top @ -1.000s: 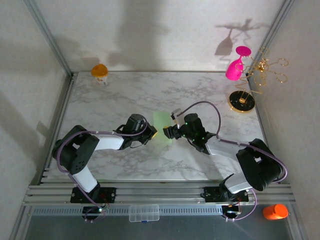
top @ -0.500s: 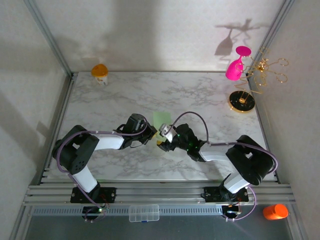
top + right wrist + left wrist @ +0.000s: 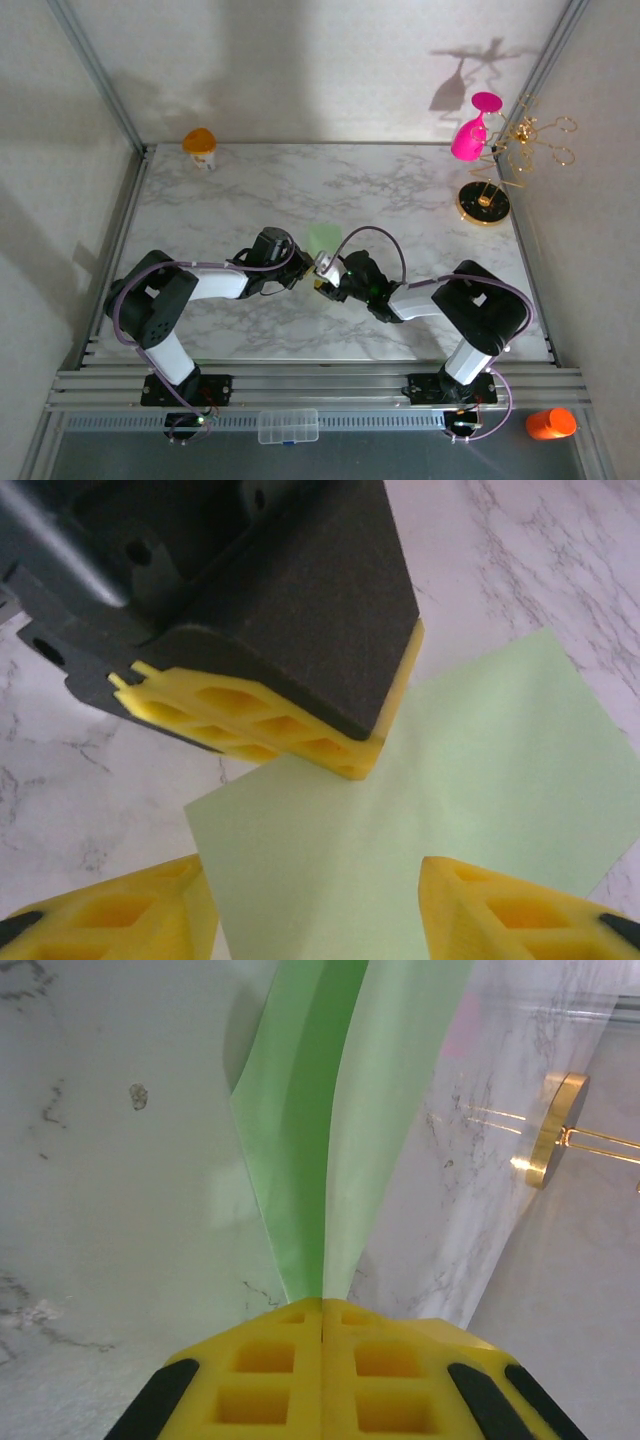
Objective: Fold a paper plane with a square sheet of paper (pick it up from the middle)
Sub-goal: Third fold the triangle at the center of the table.
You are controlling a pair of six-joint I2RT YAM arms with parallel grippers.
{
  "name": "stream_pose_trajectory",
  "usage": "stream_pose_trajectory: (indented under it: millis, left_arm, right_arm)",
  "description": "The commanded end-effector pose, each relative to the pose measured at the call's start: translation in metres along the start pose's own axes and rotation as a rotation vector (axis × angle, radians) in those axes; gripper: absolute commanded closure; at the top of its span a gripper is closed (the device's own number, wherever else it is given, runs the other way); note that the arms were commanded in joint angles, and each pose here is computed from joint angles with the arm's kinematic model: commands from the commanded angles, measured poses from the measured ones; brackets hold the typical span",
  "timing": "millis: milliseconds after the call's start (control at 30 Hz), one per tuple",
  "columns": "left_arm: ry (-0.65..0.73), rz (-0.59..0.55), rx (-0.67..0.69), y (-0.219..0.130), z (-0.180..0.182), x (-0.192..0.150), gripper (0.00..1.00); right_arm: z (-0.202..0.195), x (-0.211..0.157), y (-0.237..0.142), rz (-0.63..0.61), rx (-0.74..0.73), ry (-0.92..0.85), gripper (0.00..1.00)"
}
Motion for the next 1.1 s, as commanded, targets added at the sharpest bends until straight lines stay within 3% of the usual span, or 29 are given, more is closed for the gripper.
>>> stream_pose_trajectory:
  millis: [0, 267, 533, 667, 767, 900, 1067]
  left_arm:
    - [-0.017, 0.009, -0.008, 0.0, -0.005, 0.002, 1.0]
    - [-0.029, 0.002, -0.001, 0.0, -0.003, 0.003, 0.97]
    - [-0.01, -0.089, 0.086, -0.02, 0.014, 0.026, 0.75]
    - [0.04, -0.185, 0.138, -0.044, 0.019, 0.054, 0.69]
    - [0.127, -0.204, 0.127, -0.049, 0.001, 0.063, 0.65]
    - [0.218, -0.159, 0.068, -0.035, -0.024, 0.061, 0.65]
    - [0.279, -0.053, 0.094, 0.004, -0.025, 0.047, 0.69]
  right_arm:
    - [-0.002, 0.023, 0.003, -0.069, -0.019, -0.035, 0.49]
    - [0.003, 0.022, 0.003, -0.072, 0.0, -0.044, 0.66]
    - [0.015, 0.02, -0.001, -0.068, 0.072, -0.028, 0.86]
    - [0.027, 0.019, -0.004, -0.054, 0.155, 0.02, 0.89]
    - [0.038, 0.019, -0.006, -0.041, 0.23, 0.08, 0.9]
    - [0.05, 0.02, -0.009, -0.042, 0.311, 0.176, 0.91]
    - [0.052, 0.022, -0.01, -0.047, 0.335, 0.248, 0.91]
Point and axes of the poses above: each hand's point on the last joint's axis, 136 mm out from that joint toward the fingers, its own y axis out along the fingers, its own z axis along the line the jaws close on, x = y × z, the point moved 2 cm from there along -y, back along the fingers, and after that the axes turned 5 degrees about y, right-handed, at the moved point
